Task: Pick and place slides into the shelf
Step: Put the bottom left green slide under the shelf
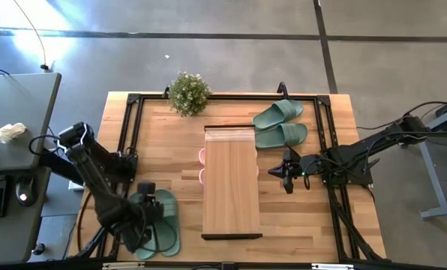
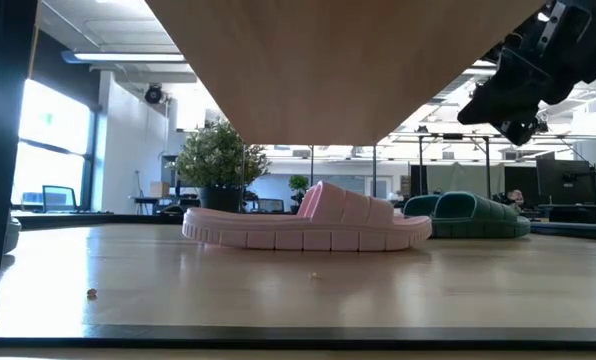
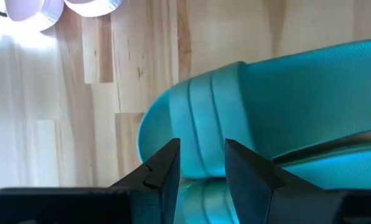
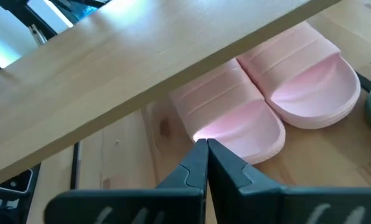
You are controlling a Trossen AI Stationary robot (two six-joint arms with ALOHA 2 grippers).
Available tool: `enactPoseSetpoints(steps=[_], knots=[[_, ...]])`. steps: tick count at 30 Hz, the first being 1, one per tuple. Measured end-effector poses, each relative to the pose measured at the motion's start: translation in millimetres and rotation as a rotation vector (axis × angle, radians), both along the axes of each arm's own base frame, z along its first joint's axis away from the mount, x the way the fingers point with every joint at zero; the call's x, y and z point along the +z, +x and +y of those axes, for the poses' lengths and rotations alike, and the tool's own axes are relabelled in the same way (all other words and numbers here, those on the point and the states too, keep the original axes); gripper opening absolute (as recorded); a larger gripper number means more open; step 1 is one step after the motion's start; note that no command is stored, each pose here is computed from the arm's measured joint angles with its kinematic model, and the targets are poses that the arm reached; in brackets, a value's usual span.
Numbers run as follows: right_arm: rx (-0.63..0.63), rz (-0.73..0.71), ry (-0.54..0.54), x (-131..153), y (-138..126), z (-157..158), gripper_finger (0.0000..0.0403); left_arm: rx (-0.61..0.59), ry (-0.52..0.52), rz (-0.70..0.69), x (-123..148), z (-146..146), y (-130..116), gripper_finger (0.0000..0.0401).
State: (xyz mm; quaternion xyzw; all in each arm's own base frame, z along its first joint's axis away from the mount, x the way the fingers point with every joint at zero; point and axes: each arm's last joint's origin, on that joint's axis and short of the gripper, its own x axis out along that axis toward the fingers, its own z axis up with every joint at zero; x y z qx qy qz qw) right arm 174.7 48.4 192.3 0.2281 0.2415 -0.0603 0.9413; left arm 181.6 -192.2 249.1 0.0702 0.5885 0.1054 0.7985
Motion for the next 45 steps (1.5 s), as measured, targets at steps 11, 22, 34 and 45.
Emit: enactPoseSetpoints(steps=[11, 22, 34, 45], knots=[[0.0, 0.017, -0.009, -2, -1, 0, 0.0, 0.054, 0.004, -0.063, -9, -20, -13, 0.0111], [-0.001, 0.051, -0.021, -4, -3, -1, 0.0, -0.034, -0.014, -0.068, -16, -29, -6, 0.0157], [-0.002, 0.065, -0.035, -6, -3, -1, 0.0, 0.001, -0.095, 0.225, -33, -39, -19, 0.0202], [-0.003, 0.066, -0.036, -6, -3, -1, 0.0, 0.095, -0.046, 0.293, -47, -51, -35, 0.0179]])
